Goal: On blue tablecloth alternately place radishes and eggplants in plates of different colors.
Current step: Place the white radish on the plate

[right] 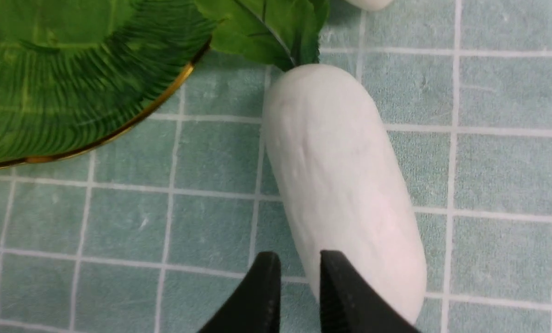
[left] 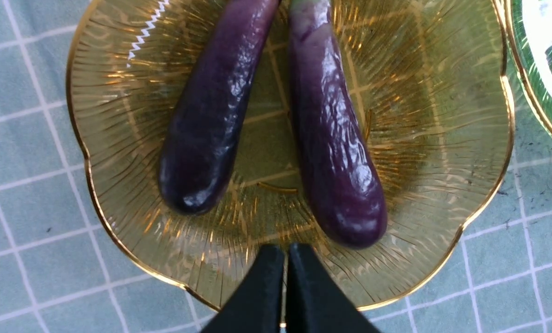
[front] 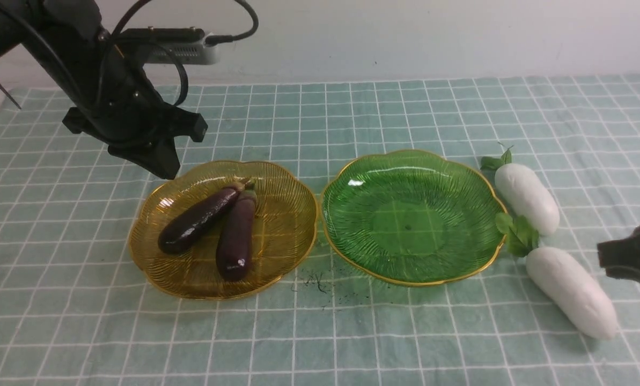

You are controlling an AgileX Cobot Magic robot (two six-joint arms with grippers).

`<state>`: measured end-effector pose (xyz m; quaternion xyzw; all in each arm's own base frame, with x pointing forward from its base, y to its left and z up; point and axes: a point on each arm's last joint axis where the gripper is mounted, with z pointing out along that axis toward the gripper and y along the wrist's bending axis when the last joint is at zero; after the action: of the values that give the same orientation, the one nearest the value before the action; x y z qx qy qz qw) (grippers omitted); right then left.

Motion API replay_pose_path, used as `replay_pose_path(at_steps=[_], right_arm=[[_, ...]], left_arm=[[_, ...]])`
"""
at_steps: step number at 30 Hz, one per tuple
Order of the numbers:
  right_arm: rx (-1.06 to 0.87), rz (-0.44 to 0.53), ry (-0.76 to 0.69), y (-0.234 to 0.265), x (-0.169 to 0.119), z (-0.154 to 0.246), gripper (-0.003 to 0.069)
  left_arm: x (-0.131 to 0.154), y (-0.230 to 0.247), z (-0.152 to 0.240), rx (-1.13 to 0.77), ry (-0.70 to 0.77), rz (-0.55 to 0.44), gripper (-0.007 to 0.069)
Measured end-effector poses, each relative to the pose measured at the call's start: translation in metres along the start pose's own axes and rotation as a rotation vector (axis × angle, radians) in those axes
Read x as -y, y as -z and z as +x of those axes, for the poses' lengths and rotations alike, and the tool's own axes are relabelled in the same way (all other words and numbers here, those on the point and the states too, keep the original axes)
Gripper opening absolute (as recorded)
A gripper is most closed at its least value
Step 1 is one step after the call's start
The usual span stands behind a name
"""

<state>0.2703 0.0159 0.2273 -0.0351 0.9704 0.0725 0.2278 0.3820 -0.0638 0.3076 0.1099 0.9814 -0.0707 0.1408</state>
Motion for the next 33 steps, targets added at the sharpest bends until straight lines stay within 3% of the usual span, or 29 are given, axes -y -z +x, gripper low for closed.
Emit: replay_pose_path(at_steps=[5, 11, 19, 26, 33], right_arm=[[-0.014, 0.043, 0.059, -0.024, 0.008, -0.013, 0.0362], [-0.065, 0.056, 0.074, -0.049, 0.013, -0.013, 0.0544], [-0.150, 0.050, 0.068, -0.070, 0.017, -0.005, 0.0568], [-0.158, 0.048, 0.071, -0.070, 0.017, -0.007, 0.0491], [-0.208, -0.020, 0.040, -0.046, 0.007, -0.030, 0.0492]], left_arm=[[-0.001, -0.004, -0.001, -0.010, 0.001, 0.001, -0.0008], [-0.002, -0.010, -0.001, -0.025, 0.003, 0.002, -0.0008], [-0.003, -0.022, -0.003, -0.051, 0.006, 0.004, -0.0008], [-0.003, -0.024, -0.003, -0.055, 0.007, 0.004, -0.0008], [-0.003, -0.024, -0.003, -0.056, 0.007, 0.004, -0.0008]])
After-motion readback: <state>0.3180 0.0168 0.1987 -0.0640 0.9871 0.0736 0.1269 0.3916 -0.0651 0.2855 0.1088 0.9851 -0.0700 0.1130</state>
